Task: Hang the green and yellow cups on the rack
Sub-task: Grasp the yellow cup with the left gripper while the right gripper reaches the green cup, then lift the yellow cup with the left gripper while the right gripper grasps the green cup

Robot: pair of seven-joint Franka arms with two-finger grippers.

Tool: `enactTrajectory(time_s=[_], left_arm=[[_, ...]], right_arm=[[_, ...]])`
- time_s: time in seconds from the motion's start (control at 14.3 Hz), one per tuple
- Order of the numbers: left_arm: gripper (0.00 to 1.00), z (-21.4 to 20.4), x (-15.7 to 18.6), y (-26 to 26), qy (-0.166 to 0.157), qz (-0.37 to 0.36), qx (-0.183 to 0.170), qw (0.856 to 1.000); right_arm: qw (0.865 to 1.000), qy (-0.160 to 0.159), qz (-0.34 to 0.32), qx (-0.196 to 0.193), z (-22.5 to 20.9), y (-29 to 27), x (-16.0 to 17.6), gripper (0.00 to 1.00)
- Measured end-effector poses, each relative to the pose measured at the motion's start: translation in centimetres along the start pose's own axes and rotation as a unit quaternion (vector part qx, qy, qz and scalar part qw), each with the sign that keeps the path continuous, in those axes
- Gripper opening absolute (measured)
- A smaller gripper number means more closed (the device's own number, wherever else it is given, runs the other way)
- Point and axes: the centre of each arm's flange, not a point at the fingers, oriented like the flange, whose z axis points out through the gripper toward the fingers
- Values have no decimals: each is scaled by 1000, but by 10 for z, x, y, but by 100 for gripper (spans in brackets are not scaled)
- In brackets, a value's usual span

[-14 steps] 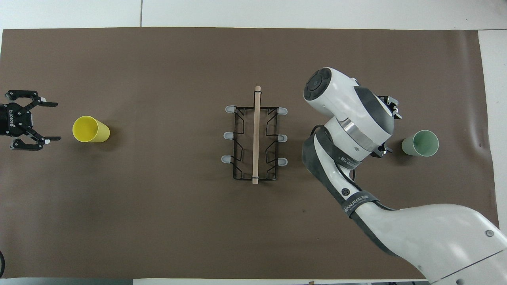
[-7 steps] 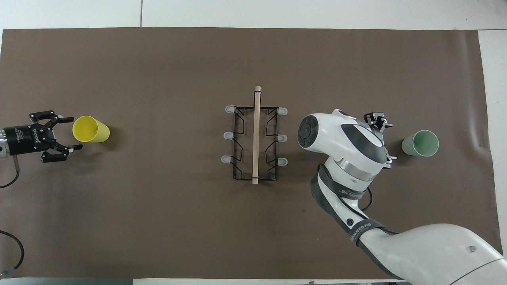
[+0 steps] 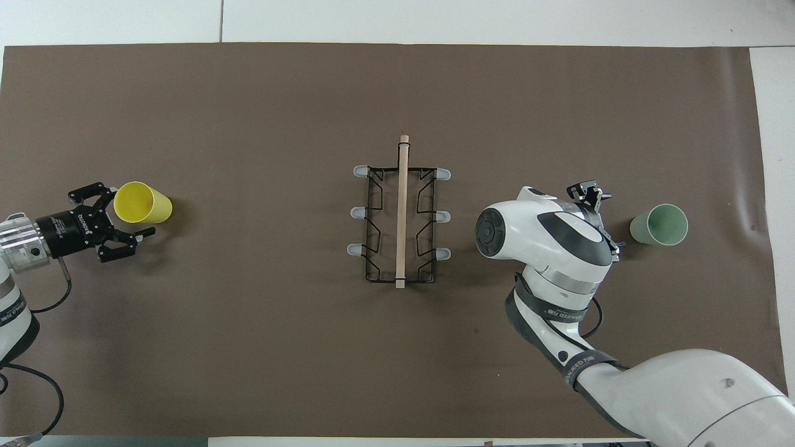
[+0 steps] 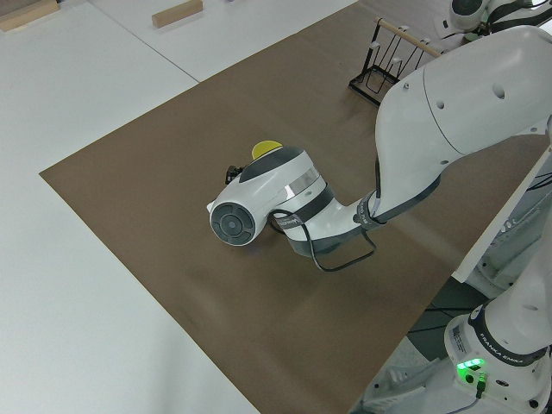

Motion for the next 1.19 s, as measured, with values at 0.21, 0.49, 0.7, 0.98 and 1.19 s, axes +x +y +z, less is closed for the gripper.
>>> enactTrajectory(time_s=[0.21, 0.49, 0.7, 0.98, 1.19], left_arm=[[100, 9, -3, -6, -7, -7, -20, 1000], [100, 16, -7, -8, -9, -16, -39, 999], [69, 24, -14, -8, -4, -14, -49, 999], [67, 7, -44, 14, -6, 17, -77, 997], [67, -18, -96, 25, 36, 90, -73, 993]], right_arm=[[1000, 0, -9, 3, 23, -7, -1, 100], [1000, -12, -6, 1, 39, -13, -3, 100], [1000, -23, -8, -11, 52, -13, -9, 100], [1000, -20, -7, -14, 64, -13, -15, 100], [999, -27, 0, -21, 67, -14, -19, 100]])
